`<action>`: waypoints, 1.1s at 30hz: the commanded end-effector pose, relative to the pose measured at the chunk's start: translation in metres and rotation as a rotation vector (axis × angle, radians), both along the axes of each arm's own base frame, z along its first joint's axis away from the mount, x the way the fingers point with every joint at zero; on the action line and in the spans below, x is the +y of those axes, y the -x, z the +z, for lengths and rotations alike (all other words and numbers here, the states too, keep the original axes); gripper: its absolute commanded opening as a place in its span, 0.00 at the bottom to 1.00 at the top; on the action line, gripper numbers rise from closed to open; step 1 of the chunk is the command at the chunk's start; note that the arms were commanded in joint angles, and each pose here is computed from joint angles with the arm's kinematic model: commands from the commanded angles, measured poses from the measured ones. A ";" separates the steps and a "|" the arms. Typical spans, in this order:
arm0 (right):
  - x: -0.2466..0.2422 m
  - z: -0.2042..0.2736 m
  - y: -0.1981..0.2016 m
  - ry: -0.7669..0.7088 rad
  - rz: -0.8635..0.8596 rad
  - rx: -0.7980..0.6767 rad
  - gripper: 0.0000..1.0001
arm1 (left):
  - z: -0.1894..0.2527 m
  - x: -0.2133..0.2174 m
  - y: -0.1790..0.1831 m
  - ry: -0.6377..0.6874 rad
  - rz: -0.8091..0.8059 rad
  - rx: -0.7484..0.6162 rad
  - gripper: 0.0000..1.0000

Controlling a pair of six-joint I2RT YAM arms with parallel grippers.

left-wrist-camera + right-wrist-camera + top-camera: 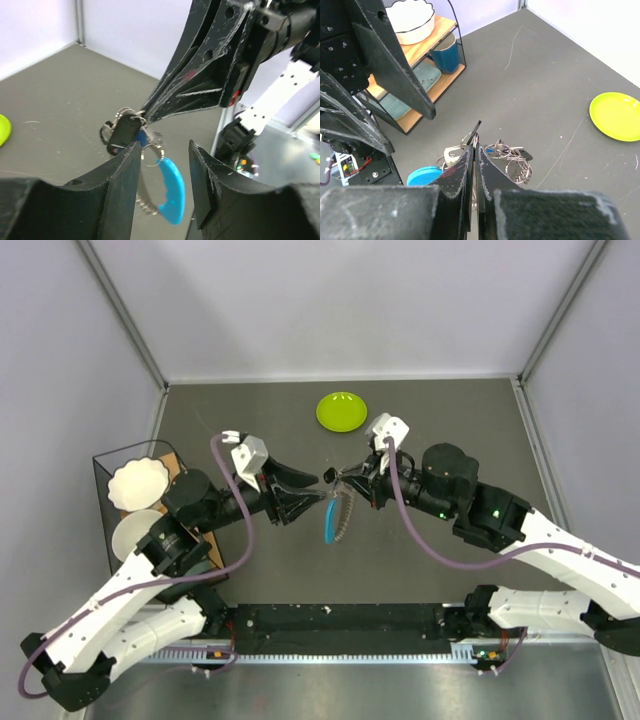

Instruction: Remove the keys from the keyring

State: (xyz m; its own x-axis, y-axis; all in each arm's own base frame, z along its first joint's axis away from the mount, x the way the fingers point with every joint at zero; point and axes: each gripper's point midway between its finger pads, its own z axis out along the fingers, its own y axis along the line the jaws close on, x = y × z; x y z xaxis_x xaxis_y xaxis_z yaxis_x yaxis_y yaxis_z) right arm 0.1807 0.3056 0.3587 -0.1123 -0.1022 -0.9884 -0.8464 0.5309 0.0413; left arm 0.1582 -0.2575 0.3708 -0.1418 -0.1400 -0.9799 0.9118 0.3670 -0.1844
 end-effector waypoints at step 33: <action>0.005 0.046 -0.001 -0.156 -0.012 -0.024 0.00 | -0.015 -0.022 -0.022 0.073 0.034 0.228 0.07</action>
State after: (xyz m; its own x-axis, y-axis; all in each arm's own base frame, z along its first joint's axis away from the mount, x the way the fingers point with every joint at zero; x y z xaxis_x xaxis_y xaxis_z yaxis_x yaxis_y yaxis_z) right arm 0.1831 0.3081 0.3630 -0.1464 -0.0572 -0.9876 -0.8312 0.5484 0.0915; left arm 0.1761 -0.2828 0.3483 -0.4055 -0.1982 -0.8923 0.8193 0.3542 -0.4510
